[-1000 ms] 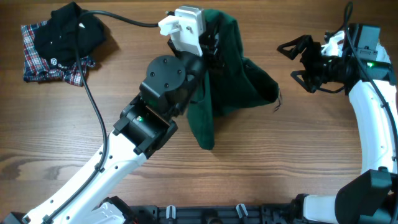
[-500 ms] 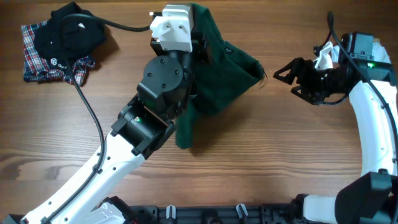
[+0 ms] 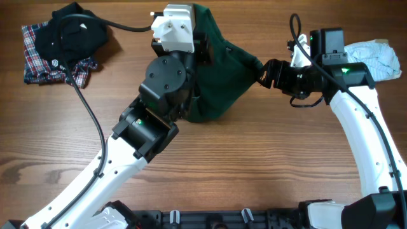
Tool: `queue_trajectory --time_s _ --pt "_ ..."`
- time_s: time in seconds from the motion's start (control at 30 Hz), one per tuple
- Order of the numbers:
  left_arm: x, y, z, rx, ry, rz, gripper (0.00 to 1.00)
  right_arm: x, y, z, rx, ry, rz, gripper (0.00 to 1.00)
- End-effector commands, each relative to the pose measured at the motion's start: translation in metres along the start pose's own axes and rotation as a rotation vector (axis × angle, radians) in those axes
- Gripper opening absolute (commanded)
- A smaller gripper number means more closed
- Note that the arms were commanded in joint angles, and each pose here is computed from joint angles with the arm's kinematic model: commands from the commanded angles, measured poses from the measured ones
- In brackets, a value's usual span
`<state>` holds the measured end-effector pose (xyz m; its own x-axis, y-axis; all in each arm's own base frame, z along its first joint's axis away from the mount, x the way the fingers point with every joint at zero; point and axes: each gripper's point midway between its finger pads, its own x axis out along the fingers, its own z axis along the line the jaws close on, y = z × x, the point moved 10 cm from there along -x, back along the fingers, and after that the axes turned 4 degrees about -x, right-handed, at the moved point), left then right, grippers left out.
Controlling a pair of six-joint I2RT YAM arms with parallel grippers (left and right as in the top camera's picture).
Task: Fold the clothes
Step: 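Reach the right gripper to the raised garment and grasp its edge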
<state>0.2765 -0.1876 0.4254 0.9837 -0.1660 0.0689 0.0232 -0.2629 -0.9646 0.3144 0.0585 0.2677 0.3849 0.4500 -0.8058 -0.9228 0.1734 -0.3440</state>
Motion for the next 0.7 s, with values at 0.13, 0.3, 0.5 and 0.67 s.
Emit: queue_trajectory --time_s 0.13,0.3,0.5,0.67 --pt "-0.032 -0.053 0.010 -0.055 0.002 -0.133 0.04 -0.003 -0.008 -0.002 0.011 0.061 -0.071 0.87" --pt "-0.039 -0.060 0.013 -0.064 0.005 -0.146 0.04 0.012 -0.011 0.002 -0.015 -0.056 -0.018 0.87" --pt "-0.039 -0.060 0.013 -0.063 0.004 -0.146 0.04 0.036 -0.018 0.014 -0.246 -0.135 -0.027 0.90" --pt "-0.039 -0.060 0.015 -0.039 -0.024 -0.151 0.04 0.054 -0.020 0.027 -0.521 -0.378 -0.022 1.00"
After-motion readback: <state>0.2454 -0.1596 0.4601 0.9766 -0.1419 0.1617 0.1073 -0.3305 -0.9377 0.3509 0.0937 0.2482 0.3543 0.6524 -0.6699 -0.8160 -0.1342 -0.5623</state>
